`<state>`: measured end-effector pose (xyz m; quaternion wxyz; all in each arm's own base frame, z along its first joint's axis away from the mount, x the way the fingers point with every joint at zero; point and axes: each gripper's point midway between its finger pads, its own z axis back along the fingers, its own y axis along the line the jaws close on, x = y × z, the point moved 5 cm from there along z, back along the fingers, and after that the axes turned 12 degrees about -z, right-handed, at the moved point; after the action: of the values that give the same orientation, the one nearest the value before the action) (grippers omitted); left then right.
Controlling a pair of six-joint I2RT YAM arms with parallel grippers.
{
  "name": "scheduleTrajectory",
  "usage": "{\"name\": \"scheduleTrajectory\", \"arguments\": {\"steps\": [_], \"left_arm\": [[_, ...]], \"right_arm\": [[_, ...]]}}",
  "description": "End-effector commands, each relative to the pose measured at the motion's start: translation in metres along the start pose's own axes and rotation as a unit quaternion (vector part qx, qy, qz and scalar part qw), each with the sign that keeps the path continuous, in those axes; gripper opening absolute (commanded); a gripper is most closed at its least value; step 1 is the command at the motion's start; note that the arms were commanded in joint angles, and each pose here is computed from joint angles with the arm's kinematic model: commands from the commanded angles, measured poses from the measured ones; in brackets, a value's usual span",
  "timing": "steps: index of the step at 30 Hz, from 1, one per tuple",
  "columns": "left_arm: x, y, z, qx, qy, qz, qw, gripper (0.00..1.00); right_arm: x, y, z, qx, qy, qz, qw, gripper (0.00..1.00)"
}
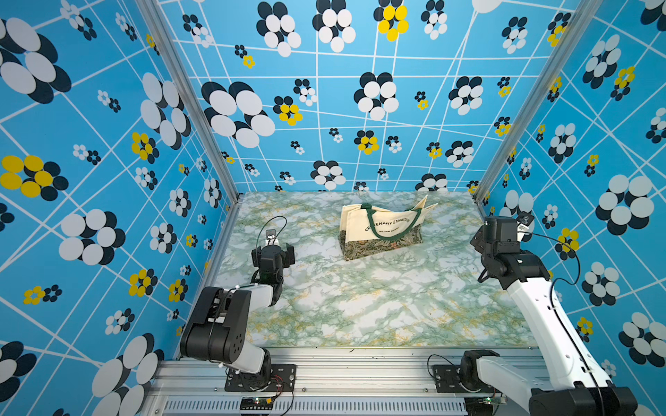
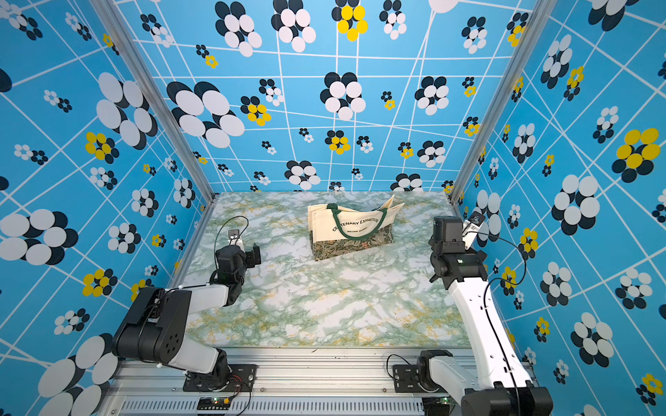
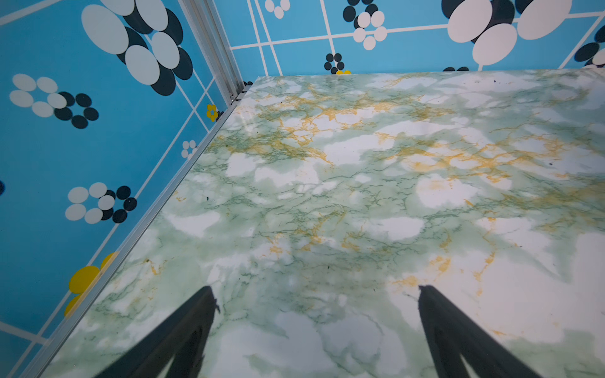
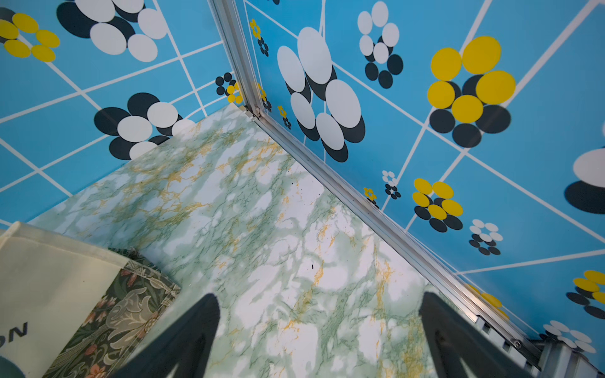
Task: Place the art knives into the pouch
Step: Reset both arms
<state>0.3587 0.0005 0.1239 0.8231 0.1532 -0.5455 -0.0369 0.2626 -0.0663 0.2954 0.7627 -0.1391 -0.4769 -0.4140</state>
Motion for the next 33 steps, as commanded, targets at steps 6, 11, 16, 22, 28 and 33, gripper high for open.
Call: {"name": "scheduleTrajectory", "arguments": {"steps": [6, 11, 16, 22, 28, 33], "left_arm": [[-0.014, -0.008, 0.011, -0.033, -0.058, -0.006, 0.998, 0.99], [-0.016, 0.007, 0.006, -0.019, -0.04, 0.033, 0.998, 1.0], [-0.015, 0.005, 0.007, -0.025, -0.045, 0.029, 0.998, 1.0], [-0.015, 0.003, 0.006, -0.03, -0.046, 0.025, 0.998, 0.99], [-0.014, 0.004, 0.006, -0.029, -0.046, 0.025, 0.998, 1.0], [-0.015, 0.004, 0.007, -0.03, -0.045, 0.025, 0.998, 0.99]], "right_arm": [[-0.013, -0.026, 0.01, 0.0, -0.015, -0.013, 1.0, 0.99], [-0.021, -0.032, 0.01, 0.023, -0.035, -0.01, 0.999, 0.99], [-0.043, -0.019, -0.009, 0.065, -0.04, 0.019, 0.997, 0.99], [-0.102, -0.012, -0.053, 0.07, 0.002, 0.078, 0.994, 0.99], [-0.127, -0.003, -0.078, 0.092, -0.015, 0.087, 0.992, 0.99], [-0.134, 0.018, -0.1, 0.104, -0.018, 0.115, 0.988, 0.99]]}}
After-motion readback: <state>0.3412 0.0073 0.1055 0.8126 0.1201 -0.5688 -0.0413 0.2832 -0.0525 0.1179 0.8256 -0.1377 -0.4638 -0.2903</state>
